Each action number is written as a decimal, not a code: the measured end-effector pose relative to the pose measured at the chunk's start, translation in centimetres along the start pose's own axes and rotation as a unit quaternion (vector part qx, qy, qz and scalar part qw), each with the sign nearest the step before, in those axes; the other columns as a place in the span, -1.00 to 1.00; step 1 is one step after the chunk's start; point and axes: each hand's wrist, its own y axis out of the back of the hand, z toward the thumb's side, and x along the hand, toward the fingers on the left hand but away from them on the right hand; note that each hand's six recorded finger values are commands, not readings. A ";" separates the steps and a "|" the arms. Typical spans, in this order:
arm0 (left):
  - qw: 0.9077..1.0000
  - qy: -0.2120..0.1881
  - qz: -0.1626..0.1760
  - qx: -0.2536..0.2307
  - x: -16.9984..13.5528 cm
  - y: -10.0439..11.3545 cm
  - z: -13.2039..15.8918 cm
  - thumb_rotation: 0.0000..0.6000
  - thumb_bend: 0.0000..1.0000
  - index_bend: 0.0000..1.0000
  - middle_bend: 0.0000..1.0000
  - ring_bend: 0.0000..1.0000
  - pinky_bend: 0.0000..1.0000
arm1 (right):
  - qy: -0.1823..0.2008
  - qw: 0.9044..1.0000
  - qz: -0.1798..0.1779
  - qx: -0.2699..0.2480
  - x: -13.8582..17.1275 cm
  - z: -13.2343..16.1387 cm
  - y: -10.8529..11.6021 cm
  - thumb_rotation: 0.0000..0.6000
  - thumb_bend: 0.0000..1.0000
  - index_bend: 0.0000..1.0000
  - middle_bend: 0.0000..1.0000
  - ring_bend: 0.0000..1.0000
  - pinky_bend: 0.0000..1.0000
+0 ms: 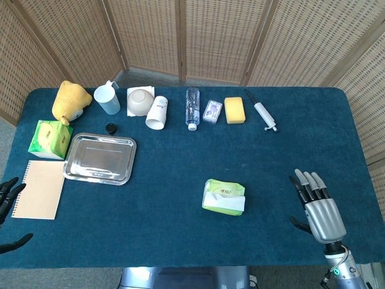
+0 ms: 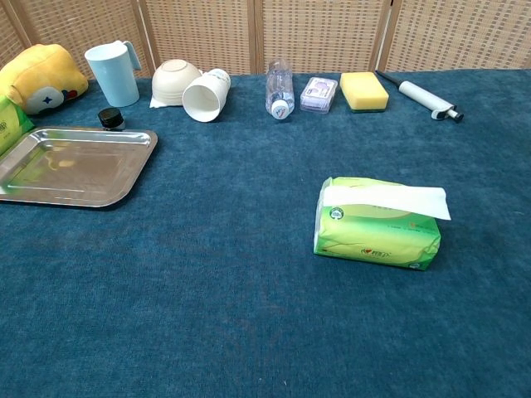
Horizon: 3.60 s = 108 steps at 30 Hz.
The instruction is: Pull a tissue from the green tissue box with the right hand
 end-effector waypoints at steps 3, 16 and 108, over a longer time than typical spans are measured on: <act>1.000 0.002 -0.005 0.003 0.1 -0.3 0.0 1.00 -1.00 -1.00 -1.00 -1.00 -1.00 | 0.024 0.999 0.027 -0.030 -0.7 1.6 -1.2 1.00 -0.77 -1.00 -1.00 -1.00 -0.86; 1.000 0.012 -0.006 0.004 0.4 -0.4 -0.4 1.00 -1.00 -1.00 -1.00 -1.00 -1.00 | 0.129 0.984 0.087 -0.083 -5.9 11.0 -6.2 1.00 -0.73 -1.00 -0.95 -0.90 -0.64; 0.999 0.028 -0.017 -0.008 0.7 -0.3 -1.6 1.00 -1.00 -1.00 -1.00 -1.00 -1.00 | 0.218 0.963 0.100 -0.122 -16.1 30.3 -6.9 1.00 -0.61 -1.00 -1.00 -1.00 -0.69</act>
